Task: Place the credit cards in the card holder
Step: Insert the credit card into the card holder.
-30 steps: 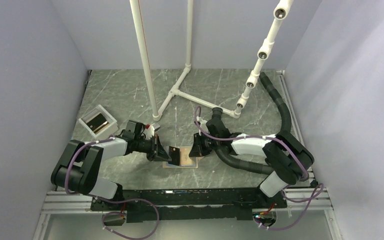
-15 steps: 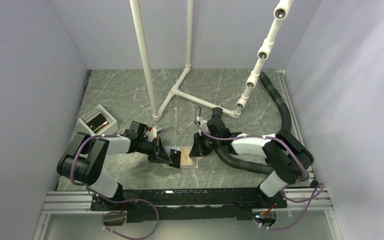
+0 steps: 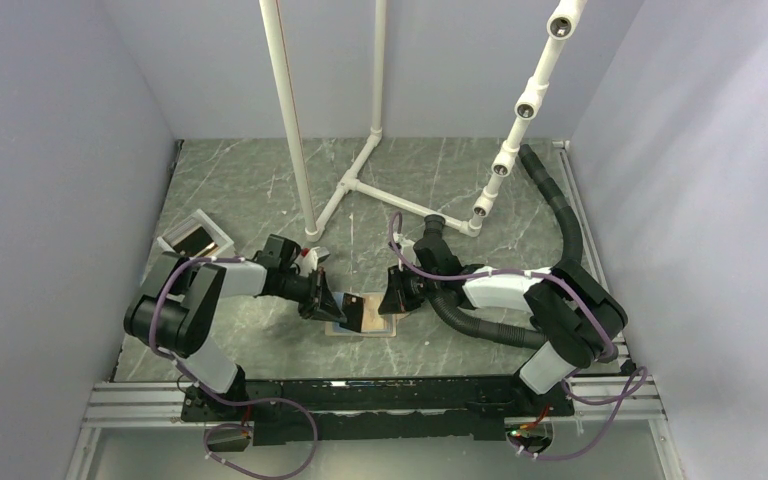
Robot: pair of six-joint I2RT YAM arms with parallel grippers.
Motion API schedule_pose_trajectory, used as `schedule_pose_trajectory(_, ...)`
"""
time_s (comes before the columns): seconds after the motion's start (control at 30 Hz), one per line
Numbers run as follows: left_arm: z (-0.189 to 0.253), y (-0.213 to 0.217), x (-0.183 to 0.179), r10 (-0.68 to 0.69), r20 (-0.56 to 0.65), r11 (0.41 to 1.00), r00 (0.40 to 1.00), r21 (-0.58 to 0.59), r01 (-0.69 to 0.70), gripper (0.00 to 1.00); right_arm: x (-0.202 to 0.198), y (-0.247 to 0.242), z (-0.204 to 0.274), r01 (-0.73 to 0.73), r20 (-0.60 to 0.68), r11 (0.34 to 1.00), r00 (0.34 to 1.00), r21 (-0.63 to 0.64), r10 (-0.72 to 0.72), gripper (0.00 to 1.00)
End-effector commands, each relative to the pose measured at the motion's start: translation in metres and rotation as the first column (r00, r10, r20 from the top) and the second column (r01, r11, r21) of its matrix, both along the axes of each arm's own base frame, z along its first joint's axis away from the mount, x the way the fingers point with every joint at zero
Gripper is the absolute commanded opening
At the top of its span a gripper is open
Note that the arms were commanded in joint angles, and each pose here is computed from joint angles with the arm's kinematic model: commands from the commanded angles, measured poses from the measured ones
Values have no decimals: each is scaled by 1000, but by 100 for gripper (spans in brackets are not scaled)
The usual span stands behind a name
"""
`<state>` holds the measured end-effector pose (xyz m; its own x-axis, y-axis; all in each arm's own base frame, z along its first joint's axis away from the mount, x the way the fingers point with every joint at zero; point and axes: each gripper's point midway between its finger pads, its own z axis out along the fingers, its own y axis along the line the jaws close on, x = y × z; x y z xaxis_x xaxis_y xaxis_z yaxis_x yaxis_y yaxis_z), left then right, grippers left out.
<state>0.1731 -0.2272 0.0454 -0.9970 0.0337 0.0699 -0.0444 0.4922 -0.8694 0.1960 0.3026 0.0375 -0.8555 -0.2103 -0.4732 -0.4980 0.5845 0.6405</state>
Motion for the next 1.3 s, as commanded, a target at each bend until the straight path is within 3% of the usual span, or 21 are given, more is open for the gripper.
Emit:
schedule_pose_trajectory(0.0,3,-2,8,-29,43,1000,999,0,29,0,-4,-18,-27,6,-19,995,1000,-99,-8,11)
schedule_pose_trajectory(0.47,-1,-10,22,-7,51,1000,999,-25,8,0,-5,-19,-29,0,-21,995,1000,-103,-2,11)
schedule_pose_trajectory(0.83,-4,-9,28,-3,91,999,996,32,1,0,-6,-19,-31,-2,-26,995,1000,-101,0,11)
schedule_pose_trajectory(1.0,0,-22,22,-19,70,999,997,-48,23,0,-6,-18,-29,0,-29,995,1000,-97,-2,11)
schedule_pose_trajectory(1.2,-5,-28,17,-4,66,1000,998,-18,5,1,-3,-19,-11,67,-60,993,996,-100,-74,12)
schedule_pose_trajectory(1.27,-3,-26,20,12,92,1000,996,13,-14,6,-3,-25,-2,99,-61,987,992,-124,-107,14)
